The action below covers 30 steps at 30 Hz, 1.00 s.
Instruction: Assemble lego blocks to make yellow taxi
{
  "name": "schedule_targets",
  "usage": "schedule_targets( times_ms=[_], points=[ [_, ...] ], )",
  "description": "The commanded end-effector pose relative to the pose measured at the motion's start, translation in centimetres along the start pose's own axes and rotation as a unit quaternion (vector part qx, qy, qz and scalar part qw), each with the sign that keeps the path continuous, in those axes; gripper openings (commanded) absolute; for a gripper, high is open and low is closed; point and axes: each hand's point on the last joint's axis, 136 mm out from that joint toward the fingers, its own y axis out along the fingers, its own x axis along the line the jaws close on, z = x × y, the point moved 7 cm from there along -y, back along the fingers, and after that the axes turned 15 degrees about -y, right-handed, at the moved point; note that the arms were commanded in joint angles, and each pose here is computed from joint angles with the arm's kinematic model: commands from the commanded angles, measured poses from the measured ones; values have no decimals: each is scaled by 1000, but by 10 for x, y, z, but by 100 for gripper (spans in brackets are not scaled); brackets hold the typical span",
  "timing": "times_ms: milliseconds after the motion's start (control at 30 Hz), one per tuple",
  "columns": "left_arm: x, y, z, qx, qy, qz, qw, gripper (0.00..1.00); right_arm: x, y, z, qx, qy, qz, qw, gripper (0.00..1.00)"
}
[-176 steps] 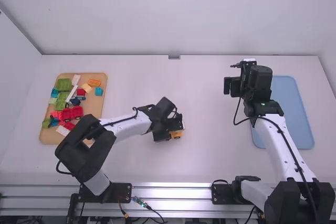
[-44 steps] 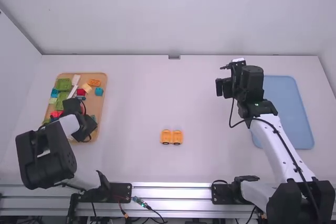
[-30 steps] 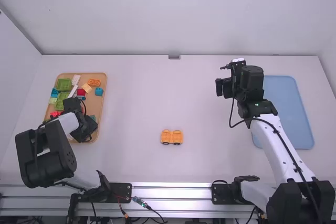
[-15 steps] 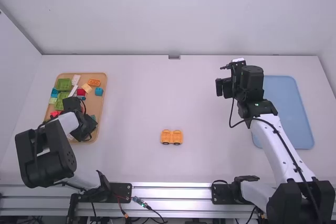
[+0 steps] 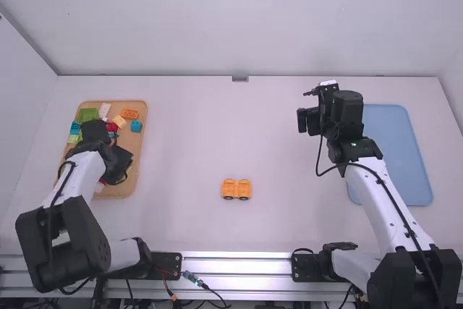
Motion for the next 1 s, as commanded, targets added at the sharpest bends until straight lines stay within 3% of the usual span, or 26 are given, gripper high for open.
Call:
schedule_targets(
  times_ms=[0, 167, 233, 567, 967],
  points=[
    [-13, -8, 22, 43, -55, 34, 997, 2, -2, -2, -6, -7, 2, 2, 1000, 99],
    [-28, -11, 63, 91, -23, 46, 995, 2, -2, -2, -5, -6, 2, 2, 1000, 99],
    [-35, -13, 80, 87, -2, 52, 995, 2, -2, -2, -5, -6, 2, 2, 1000, 99],
    [-31, -23, 154, 44, -117, 18, 992, 2, -2, -2, -5, -6, 2, 2, 1000, 99],
    [-17, 3, 193, 101, -167, -72, 978, 2, -2, -2, -5, -6, 20, 2, 1000, 99]
  ],
)
